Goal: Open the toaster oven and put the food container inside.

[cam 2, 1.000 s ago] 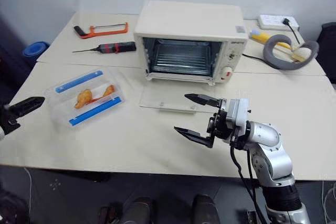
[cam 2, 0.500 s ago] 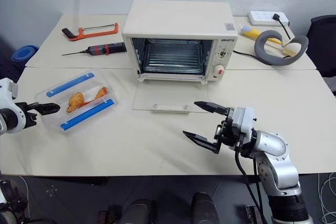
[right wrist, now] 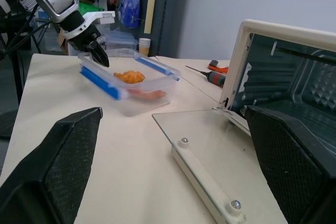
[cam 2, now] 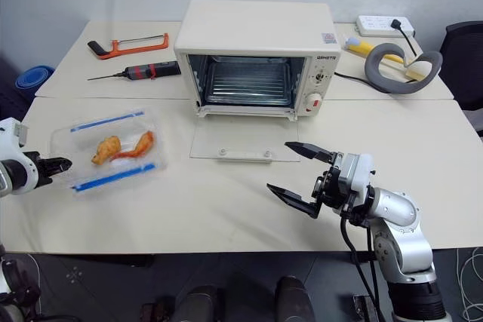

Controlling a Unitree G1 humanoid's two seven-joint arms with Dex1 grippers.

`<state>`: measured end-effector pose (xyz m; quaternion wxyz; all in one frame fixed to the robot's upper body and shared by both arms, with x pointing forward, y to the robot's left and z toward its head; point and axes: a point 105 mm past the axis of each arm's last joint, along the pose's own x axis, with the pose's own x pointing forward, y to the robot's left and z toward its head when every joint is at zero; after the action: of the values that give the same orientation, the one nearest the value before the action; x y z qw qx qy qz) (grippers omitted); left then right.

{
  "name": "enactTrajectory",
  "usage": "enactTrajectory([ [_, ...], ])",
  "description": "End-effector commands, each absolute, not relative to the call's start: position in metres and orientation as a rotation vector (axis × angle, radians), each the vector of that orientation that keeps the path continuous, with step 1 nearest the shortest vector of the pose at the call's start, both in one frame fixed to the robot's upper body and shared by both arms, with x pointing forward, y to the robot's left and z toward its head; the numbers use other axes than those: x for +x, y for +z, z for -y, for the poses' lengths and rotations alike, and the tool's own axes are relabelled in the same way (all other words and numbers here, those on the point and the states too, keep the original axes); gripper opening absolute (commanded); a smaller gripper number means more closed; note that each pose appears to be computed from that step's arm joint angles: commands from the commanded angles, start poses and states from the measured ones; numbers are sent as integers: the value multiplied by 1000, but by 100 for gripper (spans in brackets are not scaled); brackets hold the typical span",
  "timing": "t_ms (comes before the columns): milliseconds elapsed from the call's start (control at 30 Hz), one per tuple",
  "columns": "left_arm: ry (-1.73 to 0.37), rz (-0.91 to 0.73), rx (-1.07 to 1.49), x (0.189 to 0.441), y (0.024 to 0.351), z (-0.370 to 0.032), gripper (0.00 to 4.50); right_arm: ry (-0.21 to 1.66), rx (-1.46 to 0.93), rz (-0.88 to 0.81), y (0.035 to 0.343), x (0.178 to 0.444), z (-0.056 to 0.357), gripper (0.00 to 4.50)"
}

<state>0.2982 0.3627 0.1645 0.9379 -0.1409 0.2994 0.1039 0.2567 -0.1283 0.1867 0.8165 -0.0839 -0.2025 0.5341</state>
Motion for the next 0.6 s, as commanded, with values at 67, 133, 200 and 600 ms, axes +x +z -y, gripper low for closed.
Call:
enactTrajectory([
  [67,235,-444,-279,302,197,-375,13,1112,-222,466,195,257,136,450],
  [133,206,-409,-275,301,210,-374,13,1107,-225,461,194,257,138,450],
  [200,165,-404,-262,300,221,-369,13,1096,-227,454,194,258,141,450],
  [600,-303,-452,-101,349,247,-229,13,961,-294,372,190,258,170,450],
])
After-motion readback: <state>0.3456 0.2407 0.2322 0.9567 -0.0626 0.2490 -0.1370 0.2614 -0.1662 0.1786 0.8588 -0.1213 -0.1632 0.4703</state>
